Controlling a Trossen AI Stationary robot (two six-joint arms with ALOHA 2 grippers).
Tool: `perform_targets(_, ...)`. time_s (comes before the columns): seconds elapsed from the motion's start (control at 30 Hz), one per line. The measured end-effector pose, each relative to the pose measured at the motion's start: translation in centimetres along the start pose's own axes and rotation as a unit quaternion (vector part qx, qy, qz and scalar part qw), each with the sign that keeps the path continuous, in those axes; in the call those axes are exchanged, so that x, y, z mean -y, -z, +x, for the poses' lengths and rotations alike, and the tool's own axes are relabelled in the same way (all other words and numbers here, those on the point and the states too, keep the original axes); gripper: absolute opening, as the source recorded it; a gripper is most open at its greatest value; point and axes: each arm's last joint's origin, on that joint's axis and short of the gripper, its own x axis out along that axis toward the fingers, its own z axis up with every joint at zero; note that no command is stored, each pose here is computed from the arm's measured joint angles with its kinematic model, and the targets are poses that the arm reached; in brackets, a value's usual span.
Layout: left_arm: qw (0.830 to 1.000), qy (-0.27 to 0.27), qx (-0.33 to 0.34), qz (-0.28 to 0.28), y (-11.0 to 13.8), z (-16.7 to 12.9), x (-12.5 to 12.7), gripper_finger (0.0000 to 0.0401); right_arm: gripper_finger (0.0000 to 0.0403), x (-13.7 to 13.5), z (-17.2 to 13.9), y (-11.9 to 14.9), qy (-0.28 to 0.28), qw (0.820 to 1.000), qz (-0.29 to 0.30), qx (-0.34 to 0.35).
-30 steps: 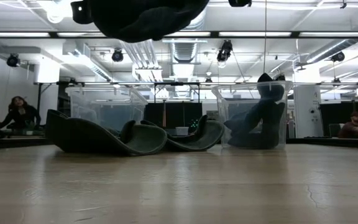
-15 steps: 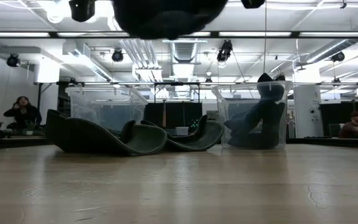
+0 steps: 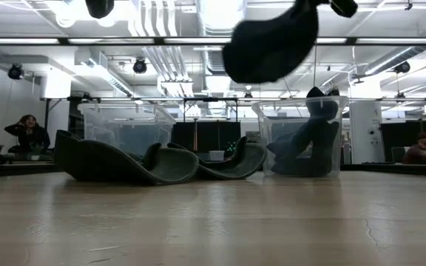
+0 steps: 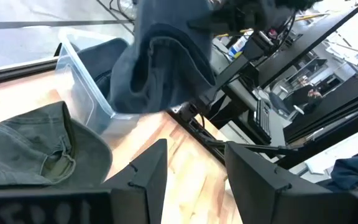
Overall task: Pick & Place hat
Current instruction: Put the blue cap into the right transparent bin
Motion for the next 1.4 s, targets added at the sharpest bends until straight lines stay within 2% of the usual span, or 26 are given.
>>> perform_targets(0.33,1.000,0.000,-0.001,-0.005,0.0,0.1,0.0,0.0153,0.0012,2.9,1.4,-2.3,0.097,0.995,-0.038,0.001)
perform_targets(0.57,1.000,-0.002,0.000,-0.006,0.0,0.1,0.0,0.0153,0.0012,4.3,4.1,-3.3,0.131,0.990,-0.010,-0.059)
perform_targets(0.73,1.000,-0.005,0.003,-0.009,0.0,0.1,0.0,0.0153,0.0013,5.0,6.5,-3.2,0.188,0.977,-0.016,-0.095)
perform_targets(1.13,1.000,-0.006,0.004,-0.018,0.0,0.1,0.0,0.0153,0.0013,6.0,11.7,-3.3,0.254,0.954,-0.065,-0.145)
perform_targets(1.4,1.000,-0.006,0.004,-0.026,0.0,0.1,0.0,0.0153,0.0013,6.9,15.0,-2.4,0.304,0.928,-0.085,-0.200)
